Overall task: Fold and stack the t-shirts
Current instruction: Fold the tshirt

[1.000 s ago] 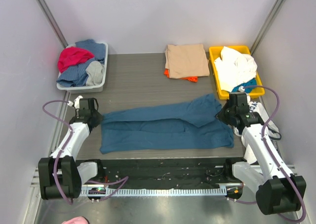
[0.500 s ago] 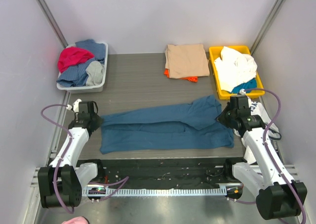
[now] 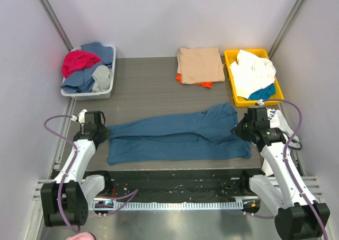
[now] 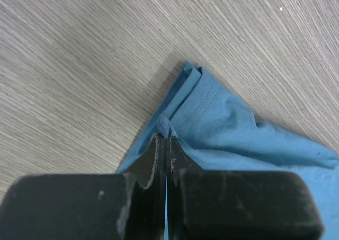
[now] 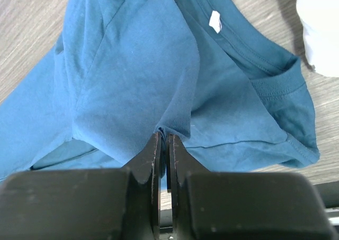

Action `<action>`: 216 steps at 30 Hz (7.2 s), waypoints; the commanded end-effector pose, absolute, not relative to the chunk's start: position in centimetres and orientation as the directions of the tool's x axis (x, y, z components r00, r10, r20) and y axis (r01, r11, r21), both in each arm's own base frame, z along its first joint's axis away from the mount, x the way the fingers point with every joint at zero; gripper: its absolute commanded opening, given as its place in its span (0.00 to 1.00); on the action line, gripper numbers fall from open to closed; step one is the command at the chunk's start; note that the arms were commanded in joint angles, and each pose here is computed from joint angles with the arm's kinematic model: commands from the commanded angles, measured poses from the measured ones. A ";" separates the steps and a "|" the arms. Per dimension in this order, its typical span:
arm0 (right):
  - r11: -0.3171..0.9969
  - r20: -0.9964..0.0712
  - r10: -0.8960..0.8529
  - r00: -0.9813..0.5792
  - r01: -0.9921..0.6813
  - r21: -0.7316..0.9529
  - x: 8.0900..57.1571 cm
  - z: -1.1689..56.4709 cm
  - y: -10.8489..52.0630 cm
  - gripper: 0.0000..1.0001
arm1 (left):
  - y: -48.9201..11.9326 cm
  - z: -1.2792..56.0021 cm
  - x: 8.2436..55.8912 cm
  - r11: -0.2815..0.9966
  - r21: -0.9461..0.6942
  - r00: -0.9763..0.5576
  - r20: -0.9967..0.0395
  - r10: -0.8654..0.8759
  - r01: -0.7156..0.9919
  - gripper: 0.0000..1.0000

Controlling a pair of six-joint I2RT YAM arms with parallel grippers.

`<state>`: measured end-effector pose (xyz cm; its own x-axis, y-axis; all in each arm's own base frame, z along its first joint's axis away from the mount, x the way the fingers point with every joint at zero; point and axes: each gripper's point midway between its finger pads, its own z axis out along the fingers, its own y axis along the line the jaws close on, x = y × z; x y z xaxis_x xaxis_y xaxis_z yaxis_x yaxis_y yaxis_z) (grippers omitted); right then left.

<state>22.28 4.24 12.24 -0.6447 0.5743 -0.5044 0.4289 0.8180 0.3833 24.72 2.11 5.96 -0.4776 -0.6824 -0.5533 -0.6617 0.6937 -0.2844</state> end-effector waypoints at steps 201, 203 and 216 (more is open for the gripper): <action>0.953 -0.571 0.159 -0.805 -0.026 0.301 30.0 10.2 16.8 0.83 | -5.3 9.6 29.5 0.863 -0.344 -0.569 -0.651 -0.502 -0.369 1.00; 0.947 -0.559 0.173 -0.811 -0.020 0.322 29.3 10.1 17.0 0.82 | -5.2 9.6 29.4 0.864 -0.341 -0.567 -0.654 -0.501 -0.371 1.00; 0.915 -0.517 0.211 -0.829 -0.019 0.404 28.6 9.1 18.6 0.82 | -5.2 9.1 29.1 0.861 -0.343 -0.574 -0.642 -0.507 -0.376 1.00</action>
